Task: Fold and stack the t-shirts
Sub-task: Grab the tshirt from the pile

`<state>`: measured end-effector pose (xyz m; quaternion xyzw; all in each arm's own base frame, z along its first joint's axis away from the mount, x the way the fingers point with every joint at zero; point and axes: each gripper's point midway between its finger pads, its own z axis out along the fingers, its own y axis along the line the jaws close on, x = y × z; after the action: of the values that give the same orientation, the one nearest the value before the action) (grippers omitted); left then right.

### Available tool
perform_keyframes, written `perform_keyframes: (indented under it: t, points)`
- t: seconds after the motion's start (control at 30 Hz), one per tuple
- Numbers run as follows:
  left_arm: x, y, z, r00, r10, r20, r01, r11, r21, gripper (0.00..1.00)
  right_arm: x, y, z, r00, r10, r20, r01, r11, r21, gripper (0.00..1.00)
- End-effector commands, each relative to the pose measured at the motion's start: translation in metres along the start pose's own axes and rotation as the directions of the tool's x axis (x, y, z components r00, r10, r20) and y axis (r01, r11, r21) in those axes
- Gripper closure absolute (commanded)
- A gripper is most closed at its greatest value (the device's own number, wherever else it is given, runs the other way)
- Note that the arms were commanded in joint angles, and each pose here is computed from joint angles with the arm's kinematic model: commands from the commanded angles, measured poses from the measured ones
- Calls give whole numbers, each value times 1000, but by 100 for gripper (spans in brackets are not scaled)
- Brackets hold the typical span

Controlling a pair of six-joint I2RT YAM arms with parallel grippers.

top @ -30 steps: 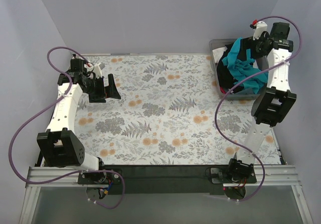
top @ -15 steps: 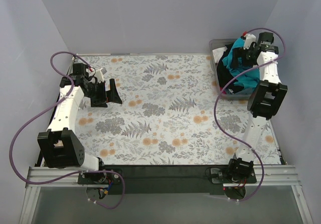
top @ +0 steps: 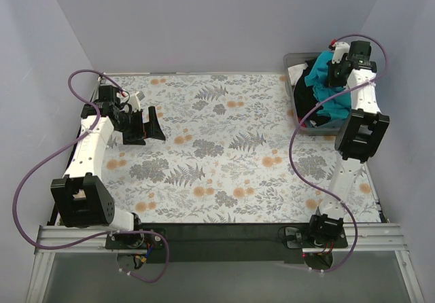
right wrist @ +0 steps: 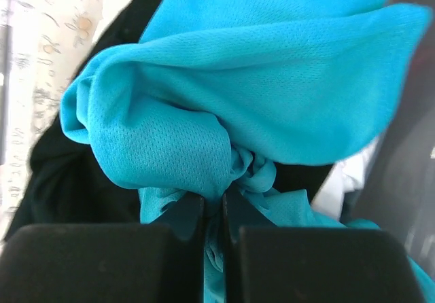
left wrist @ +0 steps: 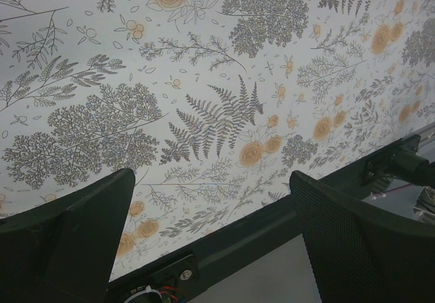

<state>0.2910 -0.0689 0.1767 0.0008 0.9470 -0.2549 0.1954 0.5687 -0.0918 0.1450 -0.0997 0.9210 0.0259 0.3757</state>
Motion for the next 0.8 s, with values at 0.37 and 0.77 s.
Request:
perform_keyframes:
  t: [0.37, 0.77]
  points:
    - [-11, -12, -15, 996, 52, 65, -54, 998, 19, 2, -180, 68, -286, 747, -122, 654, 168, 986, -8, 99]
    - [-22, -17, -16, 996, 23, 87, -27, 999, 41, 2, -184, 247, -400, 555, -33, 831, 473, 835, -283, 99]
